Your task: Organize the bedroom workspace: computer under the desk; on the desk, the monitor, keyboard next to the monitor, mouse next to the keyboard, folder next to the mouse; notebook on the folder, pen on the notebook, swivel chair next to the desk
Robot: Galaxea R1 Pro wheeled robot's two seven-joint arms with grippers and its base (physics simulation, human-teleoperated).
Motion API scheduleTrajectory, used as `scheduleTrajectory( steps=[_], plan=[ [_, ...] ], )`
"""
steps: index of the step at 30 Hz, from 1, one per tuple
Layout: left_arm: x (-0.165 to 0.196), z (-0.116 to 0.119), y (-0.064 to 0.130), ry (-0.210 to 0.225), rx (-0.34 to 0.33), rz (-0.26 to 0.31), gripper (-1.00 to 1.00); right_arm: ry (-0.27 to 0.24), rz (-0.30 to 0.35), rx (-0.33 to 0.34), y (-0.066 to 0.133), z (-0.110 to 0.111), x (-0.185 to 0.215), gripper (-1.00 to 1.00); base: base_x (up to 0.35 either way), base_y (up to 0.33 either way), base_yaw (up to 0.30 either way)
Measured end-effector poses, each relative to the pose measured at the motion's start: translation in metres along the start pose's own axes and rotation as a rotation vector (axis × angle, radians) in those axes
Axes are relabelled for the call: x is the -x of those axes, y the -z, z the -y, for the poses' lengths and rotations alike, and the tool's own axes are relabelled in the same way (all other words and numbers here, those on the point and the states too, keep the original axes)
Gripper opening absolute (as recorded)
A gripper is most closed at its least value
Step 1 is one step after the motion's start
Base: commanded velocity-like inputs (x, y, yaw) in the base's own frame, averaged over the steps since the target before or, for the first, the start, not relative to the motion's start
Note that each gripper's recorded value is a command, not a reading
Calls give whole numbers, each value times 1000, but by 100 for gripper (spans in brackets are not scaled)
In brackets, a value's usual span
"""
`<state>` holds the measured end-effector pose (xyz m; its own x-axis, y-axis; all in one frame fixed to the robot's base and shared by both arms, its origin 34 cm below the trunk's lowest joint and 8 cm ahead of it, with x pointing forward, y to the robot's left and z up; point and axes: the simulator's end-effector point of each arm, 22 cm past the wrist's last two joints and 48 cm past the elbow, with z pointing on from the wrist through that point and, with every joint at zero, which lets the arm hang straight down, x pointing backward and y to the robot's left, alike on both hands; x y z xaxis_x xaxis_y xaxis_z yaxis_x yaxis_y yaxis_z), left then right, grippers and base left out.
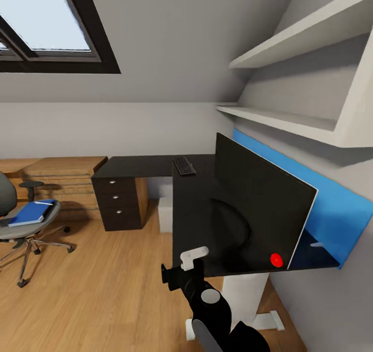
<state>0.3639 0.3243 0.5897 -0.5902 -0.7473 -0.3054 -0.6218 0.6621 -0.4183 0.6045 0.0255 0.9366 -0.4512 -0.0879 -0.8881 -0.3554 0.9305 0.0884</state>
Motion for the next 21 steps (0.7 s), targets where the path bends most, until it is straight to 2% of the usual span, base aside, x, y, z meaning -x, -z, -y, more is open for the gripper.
scheduleTrajectory(
  steps=[5, 8, 12, 13, 14, 21],
  plan=[
    [3, 5, -2, 0, -7, 1, 100, -10, 4, -10, -1, 3, 2, 100, 9, 315, -151],
    [13, 17, -6, -2, -25, 3, 100, -13, 3, -13, -1, 4, 2, 100, 44, 315, -244],
    [40, 60, -18, -3, -82, -33, 100, -18, 4, -26, -1, 12, 4, 100, 91, 315, -277],
    [58, 86, -24, -10, -94, -54, 100, -32, 6, -47, -3, 25, 7, 100, 139, 315, -290],
    [79, 110, -27, -11, -122, -31, 100, -35, 6, -50, -3, 27, 8, 100, 145, 315, -291],
    [94, 129, -30, -9, -127, -21, 100, -41, 11, -57, -3, 32, 11, 100, 161, 312, -284]
  ],
)
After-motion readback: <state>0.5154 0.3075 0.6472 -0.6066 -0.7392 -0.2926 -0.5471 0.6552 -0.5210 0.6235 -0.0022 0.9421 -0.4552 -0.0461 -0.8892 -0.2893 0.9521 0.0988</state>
